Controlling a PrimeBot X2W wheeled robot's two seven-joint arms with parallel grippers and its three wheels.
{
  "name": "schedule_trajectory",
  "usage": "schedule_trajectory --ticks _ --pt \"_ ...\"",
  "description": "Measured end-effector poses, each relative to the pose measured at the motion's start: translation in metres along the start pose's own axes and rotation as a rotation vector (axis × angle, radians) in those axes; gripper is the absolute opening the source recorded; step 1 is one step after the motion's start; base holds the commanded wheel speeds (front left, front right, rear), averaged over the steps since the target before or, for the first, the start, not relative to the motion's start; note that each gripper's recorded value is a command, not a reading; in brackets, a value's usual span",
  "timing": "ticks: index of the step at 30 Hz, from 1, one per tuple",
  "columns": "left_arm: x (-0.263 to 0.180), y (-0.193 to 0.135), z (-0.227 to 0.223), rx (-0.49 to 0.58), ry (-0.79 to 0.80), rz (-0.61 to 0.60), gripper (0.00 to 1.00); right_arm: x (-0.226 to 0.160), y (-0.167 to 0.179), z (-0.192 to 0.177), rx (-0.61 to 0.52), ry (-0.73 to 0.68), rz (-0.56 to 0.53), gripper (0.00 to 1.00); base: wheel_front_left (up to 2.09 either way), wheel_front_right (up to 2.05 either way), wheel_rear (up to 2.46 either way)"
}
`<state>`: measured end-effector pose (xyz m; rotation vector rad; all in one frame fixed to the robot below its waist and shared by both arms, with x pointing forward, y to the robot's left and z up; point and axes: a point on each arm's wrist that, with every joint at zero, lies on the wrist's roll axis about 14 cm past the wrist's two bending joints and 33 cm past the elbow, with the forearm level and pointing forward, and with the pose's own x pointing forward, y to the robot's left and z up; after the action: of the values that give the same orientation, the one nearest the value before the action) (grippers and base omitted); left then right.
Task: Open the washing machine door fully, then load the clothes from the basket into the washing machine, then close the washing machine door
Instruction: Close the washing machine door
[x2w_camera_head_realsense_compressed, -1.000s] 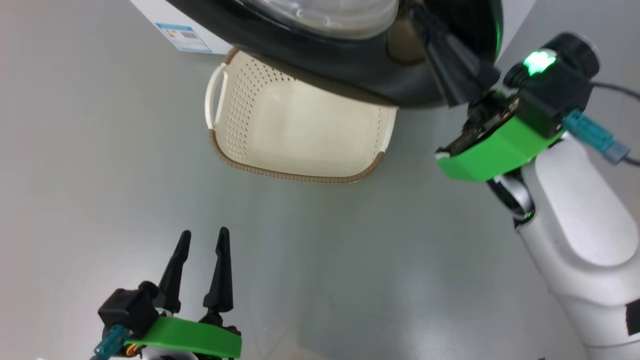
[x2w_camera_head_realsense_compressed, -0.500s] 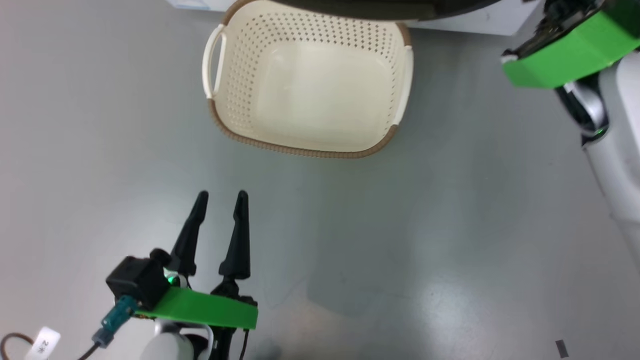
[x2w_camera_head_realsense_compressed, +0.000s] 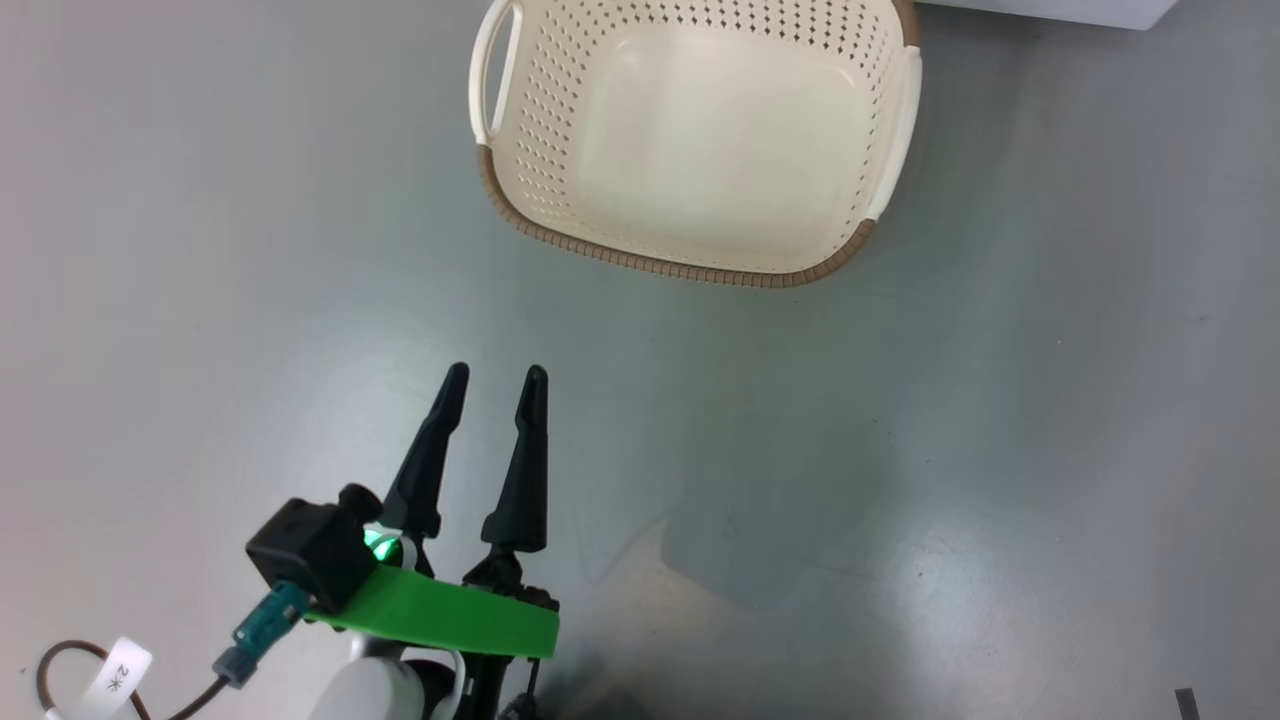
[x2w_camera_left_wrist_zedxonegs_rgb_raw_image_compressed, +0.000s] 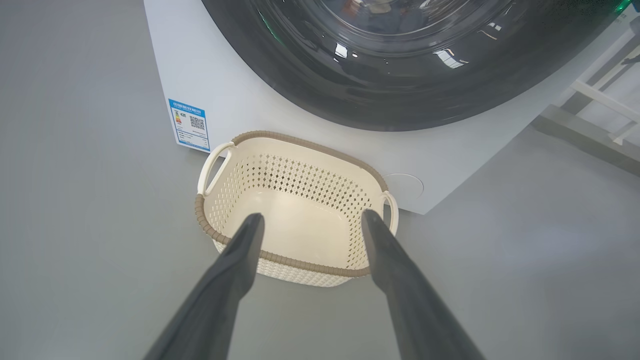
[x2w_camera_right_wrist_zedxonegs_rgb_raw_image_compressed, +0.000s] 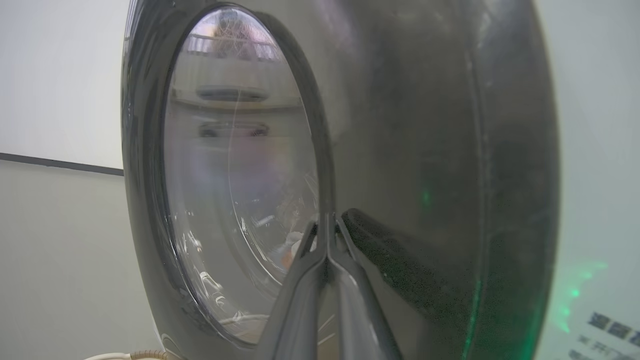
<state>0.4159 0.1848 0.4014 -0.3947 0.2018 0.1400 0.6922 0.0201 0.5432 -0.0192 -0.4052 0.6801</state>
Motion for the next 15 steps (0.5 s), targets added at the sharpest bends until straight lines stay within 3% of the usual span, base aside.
schedule_trajectory --ticks 11,15 --pt "-0.003 0.000 0.007 -0.016 -0.017 0.006 1.00 0.003 0.000 0.014 -0.016 0.010 0.002 0.00 0.00 0.00 0.00" --pt "-0.005 0.001 0.014 -0.021 -0.034 0.007 1.00 -0.015 -0.003 0.024 0.003 0.017 -0.049 0.00 0.00 0.00 0.00"
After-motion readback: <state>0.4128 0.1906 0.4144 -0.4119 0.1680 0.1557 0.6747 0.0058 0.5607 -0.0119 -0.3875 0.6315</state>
